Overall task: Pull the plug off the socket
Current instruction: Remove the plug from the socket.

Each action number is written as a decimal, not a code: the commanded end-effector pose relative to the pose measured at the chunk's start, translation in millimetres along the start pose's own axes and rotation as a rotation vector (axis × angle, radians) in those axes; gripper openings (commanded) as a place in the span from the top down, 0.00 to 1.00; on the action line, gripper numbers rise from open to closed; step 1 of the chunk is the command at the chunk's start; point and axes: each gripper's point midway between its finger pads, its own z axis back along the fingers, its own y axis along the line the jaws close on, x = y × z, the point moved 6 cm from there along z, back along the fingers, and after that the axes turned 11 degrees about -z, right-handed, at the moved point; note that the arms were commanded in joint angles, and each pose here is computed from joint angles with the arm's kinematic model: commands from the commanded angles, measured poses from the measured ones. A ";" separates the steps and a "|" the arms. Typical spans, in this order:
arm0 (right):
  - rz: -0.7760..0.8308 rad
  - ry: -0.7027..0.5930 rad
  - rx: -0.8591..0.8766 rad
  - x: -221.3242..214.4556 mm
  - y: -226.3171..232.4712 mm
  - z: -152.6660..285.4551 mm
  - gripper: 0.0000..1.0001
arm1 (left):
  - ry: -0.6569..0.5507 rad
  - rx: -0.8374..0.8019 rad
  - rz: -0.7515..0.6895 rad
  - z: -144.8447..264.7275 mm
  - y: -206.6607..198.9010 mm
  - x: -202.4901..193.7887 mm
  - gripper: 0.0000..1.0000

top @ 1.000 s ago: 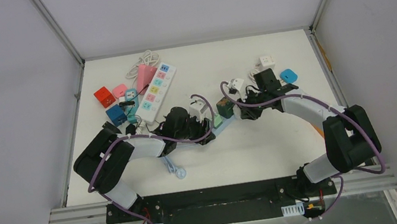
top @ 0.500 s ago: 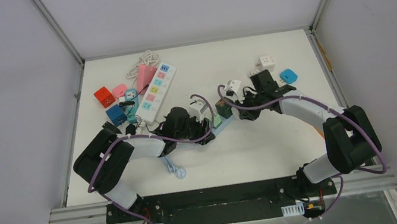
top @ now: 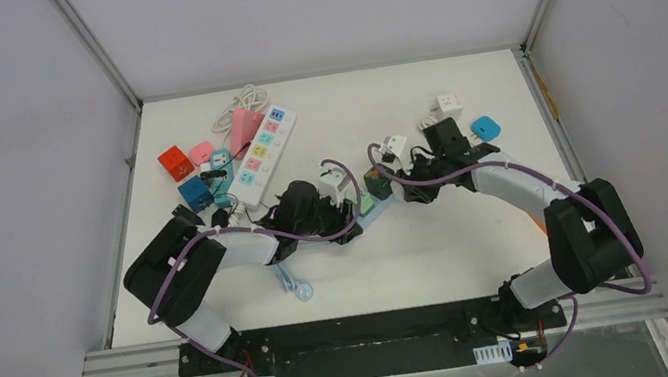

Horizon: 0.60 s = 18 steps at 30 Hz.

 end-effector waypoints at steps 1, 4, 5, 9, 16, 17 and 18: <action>0.001 0.150 0.091 -31.3 27.6 -2.1 1.00 | 0.114 0.202 0.074 8.6 25.5 -31.4 1.00; -0.029 0.137 0.124 -25.3 32.2 -0.5 1.00 | 0.107 0.226 0.069 10.6 27.4 -29.2 1.00; -0.038 0.128 0.123 -24.4 32.2 0.6 1.00 | 0.105 0.232 0.067 11.0 27.2 -28.6 1.00; -0.103 0.128 -0.085 -25.6 1.5 0.8 1.00 | 0.104 0.267 0.062 12.3 30.6 -27.1 1.00; -0.138 0.110 -0.083 -28.1 -1.6 -0.8 1.00 | 0.082 0.346 0.064 11.4 39.0 -20.6 1.00; -0.115 0.120 -0.076 -29.9 0.0 -2.7 1.00 | 0.077 0.354 0.064 10.7 39.9 -19.1 1.00; -0.087 0.140 -0.090 -31.8 -0.1 -4.1 1.00 | 0.074 0.358 0.064 9.8 40.5 -17.7 1.00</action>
